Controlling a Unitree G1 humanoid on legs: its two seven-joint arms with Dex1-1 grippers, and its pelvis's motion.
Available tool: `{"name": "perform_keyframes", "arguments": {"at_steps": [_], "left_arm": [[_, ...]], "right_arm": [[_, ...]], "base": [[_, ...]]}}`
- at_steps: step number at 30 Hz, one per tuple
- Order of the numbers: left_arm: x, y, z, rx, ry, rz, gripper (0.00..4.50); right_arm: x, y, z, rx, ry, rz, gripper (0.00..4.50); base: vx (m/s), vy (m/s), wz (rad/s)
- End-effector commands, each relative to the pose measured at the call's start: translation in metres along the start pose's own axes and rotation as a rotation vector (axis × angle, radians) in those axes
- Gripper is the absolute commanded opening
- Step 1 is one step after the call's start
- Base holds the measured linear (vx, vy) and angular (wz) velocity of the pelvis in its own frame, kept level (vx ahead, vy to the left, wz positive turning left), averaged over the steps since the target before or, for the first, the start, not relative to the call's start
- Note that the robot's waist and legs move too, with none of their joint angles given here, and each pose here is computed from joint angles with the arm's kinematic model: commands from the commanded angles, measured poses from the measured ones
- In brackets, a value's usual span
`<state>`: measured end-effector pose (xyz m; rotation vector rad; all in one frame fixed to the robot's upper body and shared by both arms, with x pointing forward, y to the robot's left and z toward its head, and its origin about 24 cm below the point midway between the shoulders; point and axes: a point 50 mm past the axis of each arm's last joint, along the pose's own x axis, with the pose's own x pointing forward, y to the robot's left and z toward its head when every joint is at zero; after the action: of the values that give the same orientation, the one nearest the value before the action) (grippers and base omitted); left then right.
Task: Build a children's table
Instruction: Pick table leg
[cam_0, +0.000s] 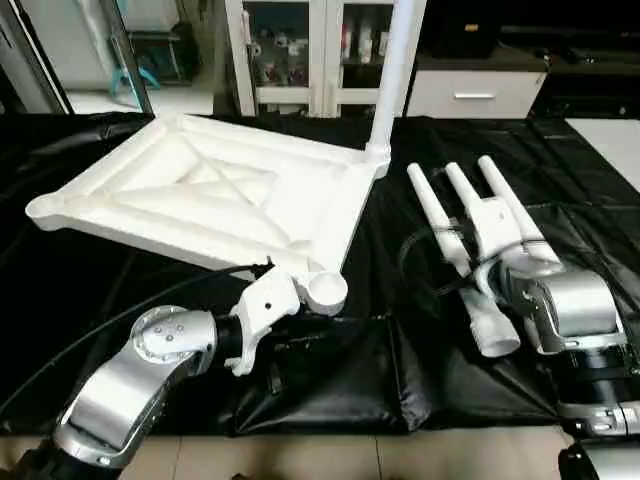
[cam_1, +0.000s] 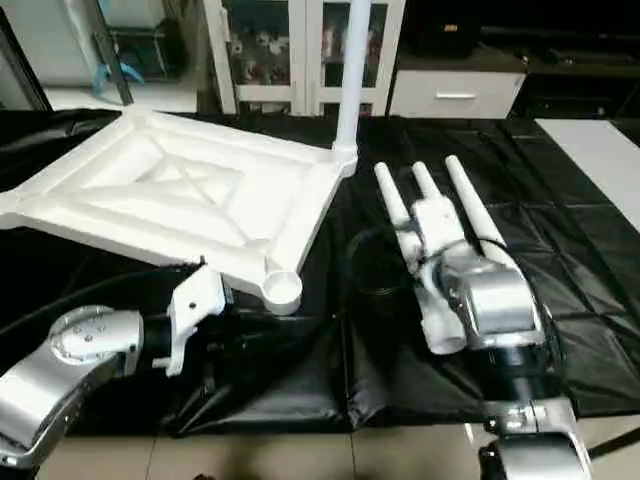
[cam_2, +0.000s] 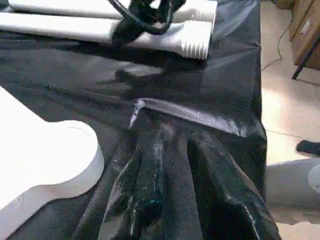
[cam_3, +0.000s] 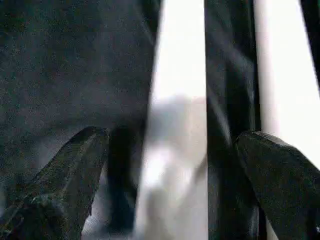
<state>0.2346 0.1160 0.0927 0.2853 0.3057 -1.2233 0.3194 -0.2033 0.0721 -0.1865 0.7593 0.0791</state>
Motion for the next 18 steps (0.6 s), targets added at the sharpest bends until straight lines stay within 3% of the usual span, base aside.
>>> {"name": "perform_keyframes", "arguments": {"at_steps": [1,5,7,12,18], "left_arm": [[0.001,0.0,0.007,0.037,0.002,0.001,1.01],[0.001,0.0,0.01,0.044,0.003,0.0,1.01],[0.001,0.0,0.011,0.048,0.006,-0.001,1.01],[0.0,0.0,0.012,0.055,0.01,-0.002,1.01],[0.0,0.001,0.013,0.06,0.014,-0.002,1.01]], "right_arm": [[0.0,-0.004,0.0,0.016,0.017,-0.026,4.41],[0.003,-0.003,-0.007,0.072,0.071,-0.012,4.41],[0.005,-0.002,-0.009,0.098,0.084,0.0,4.06],[0.005,0.001,-0.01,0.132,0.084,0.029,3.8],[0.006,0.002,-0.01,0.15,0.089,0.037,3.11]], "base": [[0.0,0.0,0.0],[0.0,0.0,0.0],[0.0,0.0,0.0],[0.0,0.0,0.0],[0.0,0.0,0.0]]}}
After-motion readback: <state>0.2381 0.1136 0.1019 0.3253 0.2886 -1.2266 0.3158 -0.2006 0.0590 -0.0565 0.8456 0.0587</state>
